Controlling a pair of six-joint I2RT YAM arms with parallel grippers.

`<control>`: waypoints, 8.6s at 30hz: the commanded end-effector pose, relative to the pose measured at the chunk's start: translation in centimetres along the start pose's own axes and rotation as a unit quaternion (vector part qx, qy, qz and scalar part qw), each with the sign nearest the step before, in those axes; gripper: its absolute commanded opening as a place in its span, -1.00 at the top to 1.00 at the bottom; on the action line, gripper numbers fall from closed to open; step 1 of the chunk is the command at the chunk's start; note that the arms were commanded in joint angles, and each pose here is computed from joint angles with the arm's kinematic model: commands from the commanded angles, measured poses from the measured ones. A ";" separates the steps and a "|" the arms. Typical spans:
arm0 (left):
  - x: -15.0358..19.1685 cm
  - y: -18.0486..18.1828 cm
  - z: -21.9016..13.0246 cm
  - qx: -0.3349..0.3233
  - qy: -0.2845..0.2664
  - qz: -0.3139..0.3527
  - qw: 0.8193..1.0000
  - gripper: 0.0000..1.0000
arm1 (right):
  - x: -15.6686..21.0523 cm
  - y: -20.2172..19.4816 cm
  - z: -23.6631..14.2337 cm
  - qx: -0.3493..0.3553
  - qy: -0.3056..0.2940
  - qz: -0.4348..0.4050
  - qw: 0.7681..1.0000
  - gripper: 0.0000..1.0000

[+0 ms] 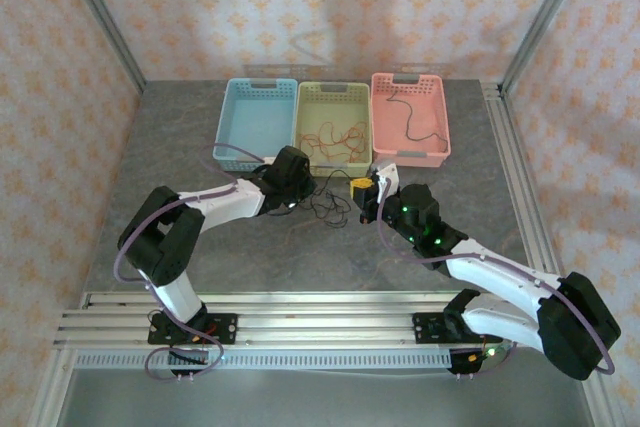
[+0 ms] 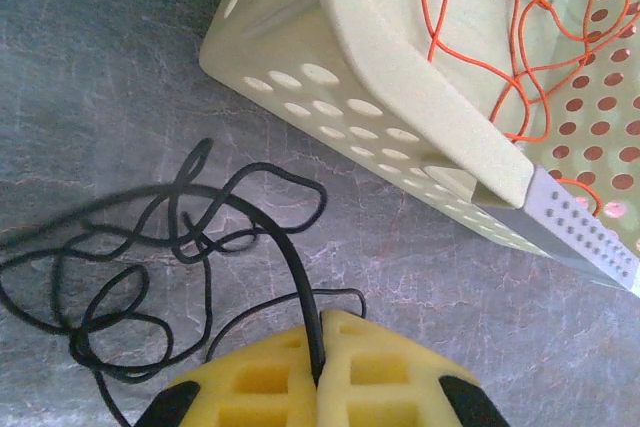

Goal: Untangle the cables

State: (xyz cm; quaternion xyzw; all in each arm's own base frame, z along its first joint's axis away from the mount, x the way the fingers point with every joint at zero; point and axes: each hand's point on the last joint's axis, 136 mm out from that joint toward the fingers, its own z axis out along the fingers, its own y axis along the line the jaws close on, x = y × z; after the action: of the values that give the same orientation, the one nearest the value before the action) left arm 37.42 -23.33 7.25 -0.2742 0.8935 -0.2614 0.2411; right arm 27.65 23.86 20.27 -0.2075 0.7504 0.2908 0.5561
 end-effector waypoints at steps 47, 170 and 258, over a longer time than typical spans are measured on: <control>-3.5 4.7 -6.4 -0.163 0.004 0.220 0.962 -0.06 | -1.6 -2.0 -1.2 0.064 -0.047 -0.012 0.997 1.00; 3.6 -4.4 1.1 -0.093 0.149 0.353 0.919 0.02 | -2.9 -8.8 -5.8 0.247 -0.150 0.042 0.956 1.00; 5.1 -0.9 2.3 -0.189 0.185 0.356 0.897 0.75 | -2.7 -12.0 -8.0 0.349 -0.159 0.068 0.921 1.00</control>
State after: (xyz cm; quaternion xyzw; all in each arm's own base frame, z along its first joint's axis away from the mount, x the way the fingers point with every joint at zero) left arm 36.17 -28.87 3.05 0.0716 0.9915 -0.0536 0.0947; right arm 30.13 9.40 20.46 0.0895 0.7287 0.0612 0.6762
